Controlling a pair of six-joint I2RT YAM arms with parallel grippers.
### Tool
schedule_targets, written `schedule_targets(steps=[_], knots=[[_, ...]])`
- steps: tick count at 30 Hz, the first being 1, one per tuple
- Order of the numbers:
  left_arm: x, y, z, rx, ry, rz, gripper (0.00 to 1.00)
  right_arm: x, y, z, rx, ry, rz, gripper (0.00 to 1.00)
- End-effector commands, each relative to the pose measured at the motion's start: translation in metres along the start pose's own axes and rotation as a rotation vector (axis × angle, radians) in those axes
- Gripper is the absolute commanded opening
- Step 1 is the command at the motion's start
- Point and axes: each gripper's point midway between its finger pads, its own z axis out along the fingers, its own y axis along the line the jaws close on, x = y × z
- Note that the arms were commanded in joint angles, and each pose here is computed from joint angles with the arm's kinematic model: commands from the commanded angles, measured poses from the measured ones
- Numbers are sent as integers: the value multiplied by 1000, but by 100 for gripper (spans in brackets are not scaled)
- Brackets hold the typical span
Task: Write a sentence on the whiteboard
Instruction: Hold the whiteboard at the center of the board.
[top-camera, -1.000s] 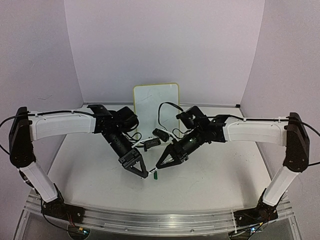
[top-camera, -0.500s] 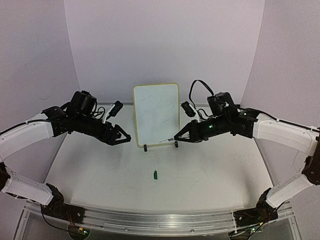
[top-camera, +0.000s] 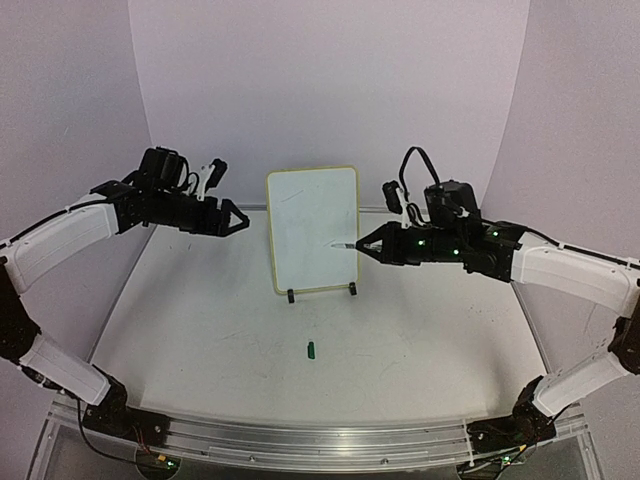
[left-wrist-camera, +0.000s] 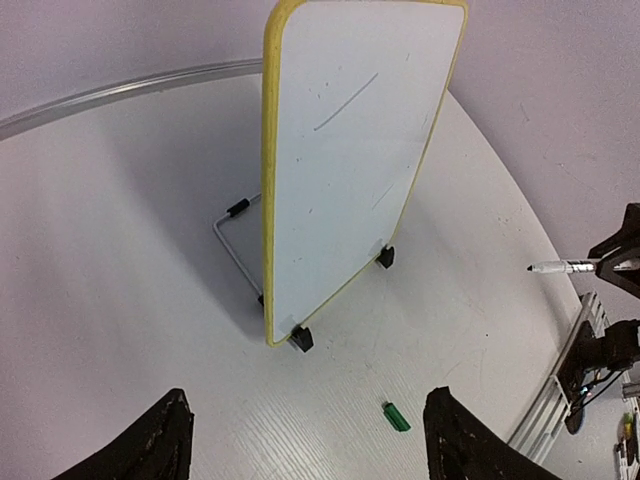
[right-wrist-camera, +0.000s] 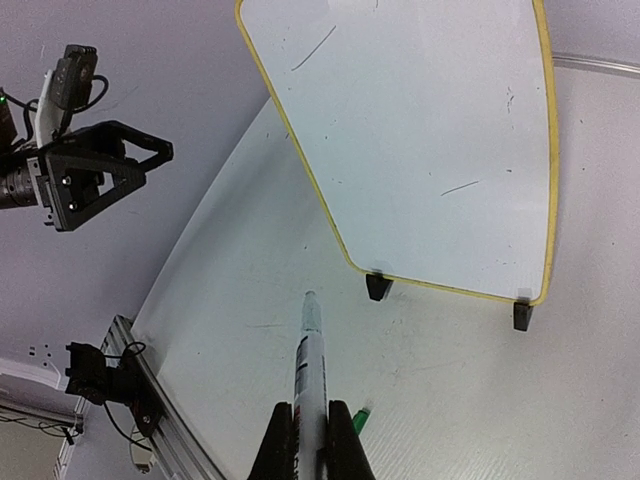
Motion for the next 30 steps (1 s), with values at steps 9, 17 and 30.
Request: schedule_targets(steps=[9, 17, 30], knots=[[-73, 45, 8, 261, -180, 86, 81, -51, 11, 17, 1, -143, -100, 0], [-97, 47, 30, 440, -196, 135, 79, -75, 28, 37, -91, -159, -157, 0], [-101, 23, 66, 493, -159, 213, 75, -97, 38, 73, -150, -189, -166, 0]])
